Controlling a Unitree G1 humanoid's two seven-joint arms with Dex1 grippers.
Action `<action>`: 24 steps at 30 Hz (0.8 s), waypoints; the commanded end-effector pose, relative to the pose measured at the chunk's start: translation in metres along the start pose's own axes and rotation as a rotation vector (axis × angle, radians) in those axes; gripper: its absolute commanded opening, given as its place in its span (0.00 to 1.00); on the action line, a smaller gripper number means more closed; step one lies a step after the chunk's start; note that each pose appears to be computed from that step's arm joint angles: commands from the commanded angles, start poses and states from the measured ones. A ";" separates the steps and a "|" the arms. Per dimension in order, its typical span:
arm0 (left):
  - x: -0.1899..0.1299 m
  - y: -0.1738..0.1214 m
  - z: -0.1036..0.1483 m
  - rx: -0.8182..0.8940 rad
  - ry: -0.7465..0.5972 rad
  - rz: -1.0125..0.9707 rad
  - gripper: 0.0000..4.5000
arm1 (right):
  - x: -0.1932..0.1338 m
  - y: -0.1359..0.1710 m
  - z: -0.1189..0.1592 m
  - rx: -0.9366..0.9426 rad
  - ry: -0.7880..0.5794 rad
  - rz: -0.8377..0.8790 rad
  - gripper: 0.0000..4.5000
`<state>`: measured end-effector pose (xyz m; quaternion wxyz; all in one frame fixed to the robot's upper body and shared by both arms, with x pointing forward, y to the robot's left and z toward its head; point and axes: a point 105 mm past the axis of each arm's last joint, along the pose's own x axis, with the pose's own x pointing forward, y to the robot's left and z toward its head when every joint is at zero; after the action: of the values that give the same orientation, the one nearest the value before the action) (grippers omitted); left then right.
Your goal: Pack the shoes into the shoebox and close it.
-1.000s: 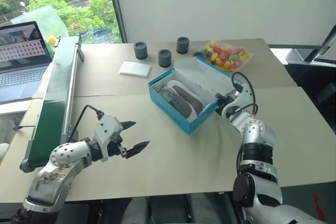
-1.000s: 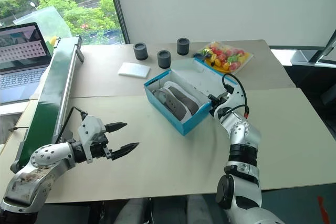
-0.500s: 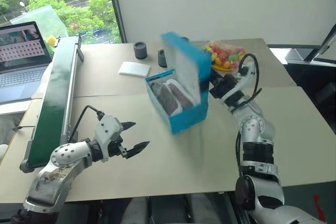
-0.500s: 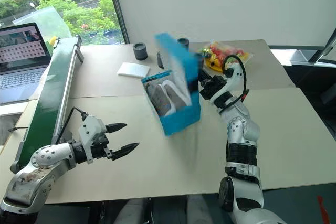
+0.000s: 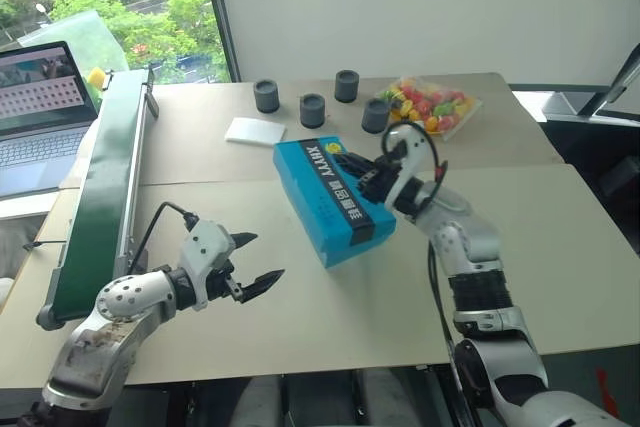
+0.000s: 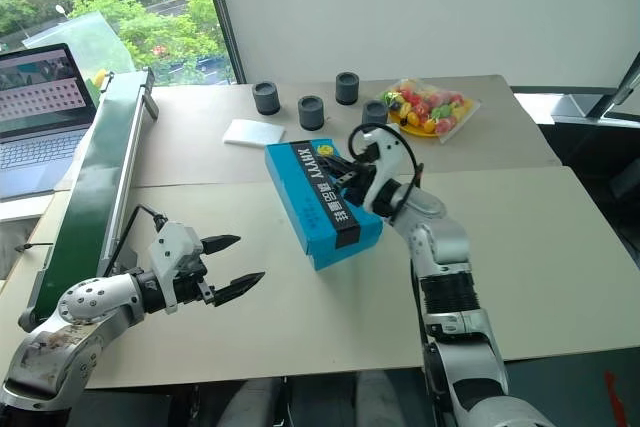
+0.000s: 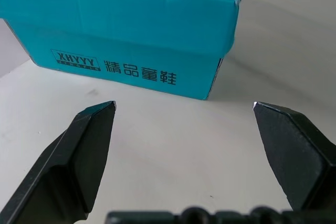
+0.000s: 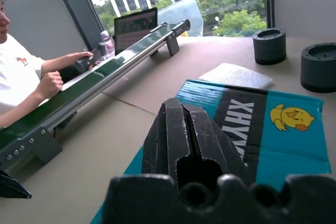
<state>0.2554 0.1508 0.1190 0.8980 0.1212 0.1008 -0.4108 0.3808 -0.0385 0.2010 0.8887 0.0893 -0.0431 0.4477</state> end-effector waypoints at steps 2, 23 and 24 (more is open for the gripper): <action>-0.002 -0.001 0.007 0.020 -0.022 0.014 1.00 | 0.036 0.010 0.001 -0.097 0.051 0.015 0.01; -0.018 0.017 0.011 -0.086 -0.117 0.284 1.00 | 0.040 -0.031 -0.056 -0.099 0.372 -0.107 0.01; -0.022 0.026 0.011 -0.103 -0.132 0.344 1.00 | 0.041 -0.034 -0.035 -0.048 0.279 -0.129 0.01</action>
<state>0.2565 0.1657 0.1218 0.9486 0.0642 0.0740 -0.3008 0.4260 -0.0092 0.1337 0.8982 -0.0722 0.1261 0.4150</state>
